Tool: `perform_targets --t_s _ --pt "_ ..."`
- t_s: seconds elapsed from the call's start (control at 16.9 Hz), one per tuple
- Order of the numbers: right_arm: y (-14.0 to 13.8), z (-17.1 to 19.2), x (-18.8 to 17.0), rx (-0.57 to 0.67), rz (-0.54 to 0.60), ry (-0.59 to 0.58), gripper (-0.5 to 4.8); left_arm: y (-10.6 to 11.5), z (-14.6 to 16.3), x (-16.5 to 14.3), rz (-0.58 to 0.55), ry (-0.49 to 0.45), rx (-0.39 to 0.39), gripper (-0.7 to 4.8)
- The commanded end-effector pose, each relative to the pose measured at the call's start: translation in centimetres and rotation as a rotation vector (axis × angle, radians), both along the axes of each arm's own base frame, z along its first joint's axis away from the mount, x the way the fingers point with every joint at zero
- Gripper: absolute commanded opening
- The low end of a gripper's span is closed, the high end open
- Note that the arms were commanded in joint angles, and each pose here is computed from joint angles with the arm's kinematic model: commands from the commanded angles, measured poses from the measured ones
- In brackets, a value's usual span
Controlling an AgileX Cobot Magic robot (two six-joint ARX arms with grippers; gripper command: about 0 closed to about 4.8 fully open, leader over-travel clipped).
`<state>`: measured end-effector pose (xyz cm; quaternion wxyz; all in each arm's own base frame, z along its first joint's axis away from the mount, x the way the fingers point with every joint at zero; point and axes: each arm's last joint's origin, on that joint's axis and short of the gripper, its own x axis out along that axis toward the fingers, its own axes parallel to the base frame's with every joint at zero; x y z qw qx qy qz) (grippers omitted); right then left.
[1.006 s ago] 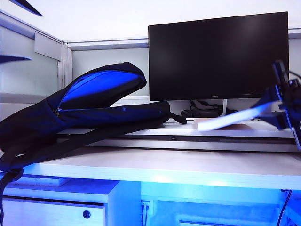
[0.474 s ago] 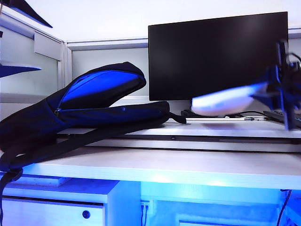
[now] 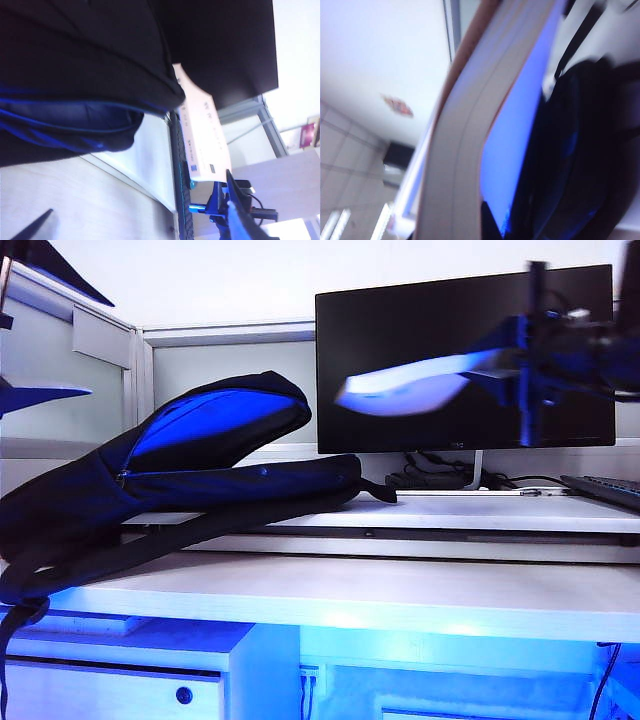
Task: Pick up the book on the desk and put it into the open backpack.
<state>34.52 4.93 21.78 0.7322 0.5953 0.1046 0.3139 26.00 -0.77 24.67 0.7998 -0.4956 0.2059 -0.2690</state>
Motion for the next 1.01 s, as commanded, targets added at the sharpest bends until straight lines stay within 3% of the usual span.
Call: perform_targets --t_s 0.06,0.53,1.01 --pt "0.8 1.8 0.7 -0.044 0.001 -0.061 -0.06 -0.4 0.7 1.3 -0.015 -0.017 -0.018 4.79" --pt "0.7 1.8 0.9 -0.049 -0.001 -0.050 -0.06 -4.9 0.3 6.6 -0.092 0.021 -0.013 4.79" --pt "0.8 1.7 0.9 -0.058 0.029 -0.035 -0.06 -5.7 -1.3 10.4 -0.054 0.042 -0.021 4.79"
